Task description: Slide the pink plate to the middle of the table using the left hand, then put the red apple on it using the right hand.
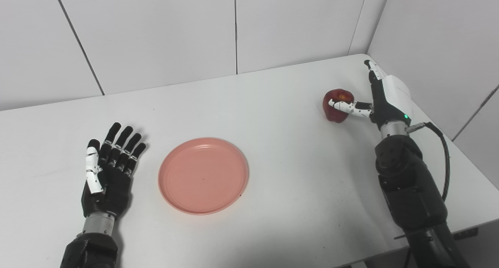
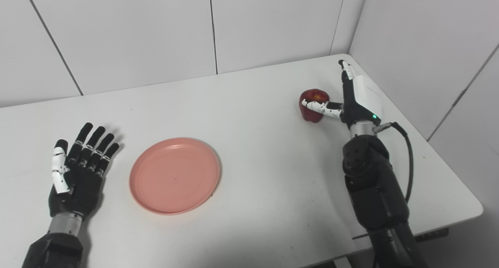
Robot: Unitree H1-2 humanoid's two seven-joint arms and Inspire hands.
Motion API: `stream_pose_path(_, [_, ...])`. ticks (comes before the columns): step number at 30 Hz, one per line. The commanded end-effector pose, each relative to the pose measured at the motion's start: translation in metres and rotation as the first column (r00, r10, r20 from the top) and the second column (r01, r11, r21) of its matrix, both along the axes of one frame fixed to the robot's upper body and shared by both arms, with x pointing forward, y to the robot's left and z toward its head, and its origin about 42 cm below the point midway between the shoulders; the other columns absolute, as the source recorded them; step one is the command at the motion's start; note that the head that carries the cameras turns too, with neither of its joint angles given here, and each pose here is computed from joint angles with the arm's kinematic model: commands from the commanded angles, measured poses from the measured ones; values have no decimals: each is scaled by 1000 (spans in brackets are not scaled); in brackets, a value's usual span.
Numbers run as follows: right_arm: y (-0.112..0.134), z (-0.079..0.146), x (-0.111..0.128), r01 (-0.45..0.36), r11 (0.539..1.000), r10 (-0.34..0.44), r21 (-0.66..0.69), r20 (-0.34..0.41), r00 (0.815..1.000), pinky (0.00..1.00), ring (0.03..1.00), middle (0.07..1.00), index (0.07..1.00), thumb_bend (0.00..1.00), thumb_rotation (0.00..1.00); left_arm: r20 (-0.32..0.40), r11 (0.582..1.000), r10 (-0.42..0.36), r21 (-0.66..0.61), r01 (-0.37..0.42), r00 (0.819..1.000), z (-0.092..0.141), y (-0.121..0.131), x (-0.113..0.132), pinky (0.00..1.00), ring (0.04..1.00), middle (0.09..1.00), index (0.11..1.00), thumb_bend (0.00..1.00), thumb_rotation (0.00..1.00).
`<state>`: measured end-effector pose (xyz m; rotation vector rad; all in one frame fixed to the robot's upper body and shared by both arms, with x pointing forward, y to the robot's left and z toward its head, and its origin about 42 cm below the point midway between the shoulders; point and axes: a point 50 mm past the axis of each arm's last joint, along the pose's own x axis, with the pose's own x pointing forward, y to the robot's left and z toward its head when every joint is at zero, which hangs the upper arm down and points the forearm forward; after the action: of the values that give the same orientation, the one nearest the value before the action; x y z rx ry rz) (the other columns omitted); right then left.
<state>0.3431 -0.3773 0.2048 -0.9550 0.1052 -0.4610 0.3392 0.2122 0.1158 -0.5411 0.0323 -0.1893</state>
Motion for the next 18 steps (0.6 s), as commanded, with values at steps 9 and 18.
stream_pose_path(9, [-3, 21, 18, -24, 1000, 24, -13, 67, 997, 688, 855, 937, 917, 1000, 510, -68, 1000, 7, 4, -6, 998, -12, 4, -3, 881, 873, 887, 886, 390, 1000])
stream_pose_path(18, [4, 22, 22, -40, 999, 39, 9, 37, 999, 712, 879, 958, 933, 1000, 511, -75, 1000, 20, 12, -19, 997, -9, 3, -4, 864, 859, 875, 874, 391, 1000])
